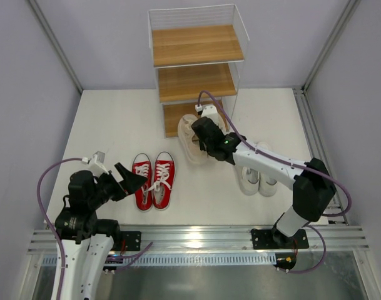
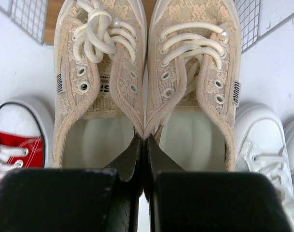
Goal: Place and organize the shoes onto the shoe shelf
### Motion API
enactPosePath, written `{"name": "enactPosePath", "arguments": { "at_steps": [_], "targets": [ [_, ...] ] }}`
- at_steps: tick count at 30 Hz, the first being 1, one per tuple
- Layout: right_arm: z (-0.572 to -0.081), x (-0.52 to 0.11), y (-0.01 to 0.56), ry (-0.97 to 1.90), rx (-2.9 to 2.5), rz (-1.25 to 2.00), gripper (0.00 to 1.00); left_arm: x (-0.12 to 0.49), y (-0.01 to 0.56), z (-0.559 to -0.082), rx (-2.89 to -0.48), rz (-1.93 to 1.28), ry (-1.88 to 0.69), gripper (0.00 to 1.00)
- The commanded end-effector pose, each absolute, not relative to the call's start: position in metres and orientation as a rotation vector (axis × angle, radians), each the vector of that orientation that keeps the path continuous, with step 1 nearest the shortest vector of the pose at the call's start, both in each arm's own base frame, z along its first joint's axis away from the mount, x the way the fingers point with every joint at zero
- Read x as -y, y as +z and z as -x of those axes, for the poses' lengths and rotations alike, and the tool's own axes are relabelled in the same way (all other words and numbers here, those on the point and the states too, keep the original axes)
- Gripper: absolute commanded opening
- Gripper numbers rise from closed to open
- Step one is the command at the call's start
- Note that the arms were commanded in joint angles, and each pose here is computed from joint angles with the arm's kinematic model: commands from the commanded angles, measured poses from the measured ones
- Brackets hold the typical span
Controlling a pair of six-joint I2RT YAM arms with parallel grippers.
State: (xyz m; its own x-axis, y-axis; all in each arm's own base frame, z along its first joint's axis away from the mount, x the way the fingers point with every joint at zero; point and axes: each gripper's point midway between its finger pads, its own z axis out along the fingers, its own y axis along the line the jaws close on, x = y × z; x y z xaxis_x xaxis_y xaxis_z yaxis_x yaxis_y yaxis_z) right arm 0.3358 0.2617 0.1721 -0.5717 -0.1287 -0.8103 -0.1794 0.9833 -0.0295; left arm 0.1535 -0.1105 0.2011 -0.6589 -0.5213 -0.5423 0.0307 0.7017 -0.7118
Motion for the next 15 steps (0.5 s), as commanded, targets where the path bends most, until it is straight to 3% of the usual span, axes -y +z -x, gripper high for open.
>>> {"name": "enactPosePath", "arguments": {
  "at_steps": [1,15],
  "targets": [
    [-0.394,-0.277,0.257,0.178,-1.872,0.042,0.04,0.109,0.217,-0.152,-2.086,0.339,-0.903,1.00],
    [-0.460,-0.302,0.260,0.192,-1.769,0.003,0.04,0.109,0.225,-0.150,-2.076,0.329,-0.896,1.00]
  ]
}}
